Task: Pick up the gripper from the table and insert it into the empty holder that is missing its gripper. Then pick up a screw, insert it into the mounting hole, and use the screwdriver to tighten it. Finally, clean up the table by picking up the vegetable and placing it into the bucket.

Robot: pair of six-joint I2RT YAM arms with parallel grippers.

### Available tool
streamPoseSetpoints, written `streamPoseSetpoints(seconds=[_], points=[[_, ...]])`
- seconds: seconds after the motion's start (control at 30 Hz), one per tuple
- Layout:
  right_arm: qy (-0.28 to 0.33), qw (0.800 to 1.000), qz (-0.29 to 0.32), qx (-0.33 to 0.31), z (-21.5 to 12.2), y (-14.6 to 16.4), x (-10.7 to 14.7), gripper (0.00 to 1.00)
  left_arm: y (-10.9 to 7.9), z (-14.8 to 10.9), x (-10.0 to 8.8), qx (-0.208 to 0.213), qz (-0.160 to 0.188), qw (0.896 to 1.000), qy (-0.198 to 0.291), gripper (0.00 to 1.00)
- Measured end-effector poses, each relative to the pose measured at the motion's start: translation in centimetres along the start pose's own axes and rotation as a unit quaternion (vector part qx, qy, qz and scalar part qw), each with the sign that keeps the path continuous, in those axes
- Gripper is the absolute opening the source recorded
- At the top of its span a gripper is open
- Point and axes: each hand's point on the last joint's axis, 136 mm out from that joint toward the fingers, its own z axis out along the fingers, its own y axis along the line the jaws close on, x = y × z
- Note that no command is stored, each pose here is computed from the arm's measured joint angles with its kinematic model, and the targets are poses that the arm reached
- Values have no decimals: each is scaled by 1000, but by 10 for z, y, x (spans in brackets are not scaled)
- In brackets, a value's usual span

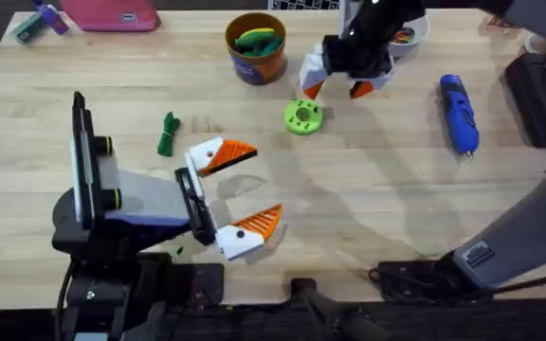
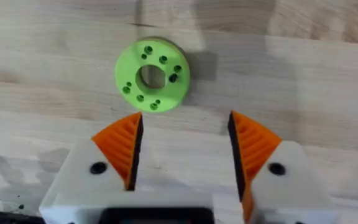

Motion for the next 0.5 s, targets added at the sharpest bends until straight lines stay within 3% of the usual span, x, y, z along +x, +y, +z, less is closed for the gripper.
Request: streamPoseSetpoints(seconds=[0.33, 0.5], points=[[11, 1000, -8, 17, 24, 4, -3, 623, 0, 0, 0, 0, 0, 1000, 0, 987], [12, 999, -9, 32, 33, 0, -5, 603, 0, 0, 0, 0, 0, 1000, 0, 985]])
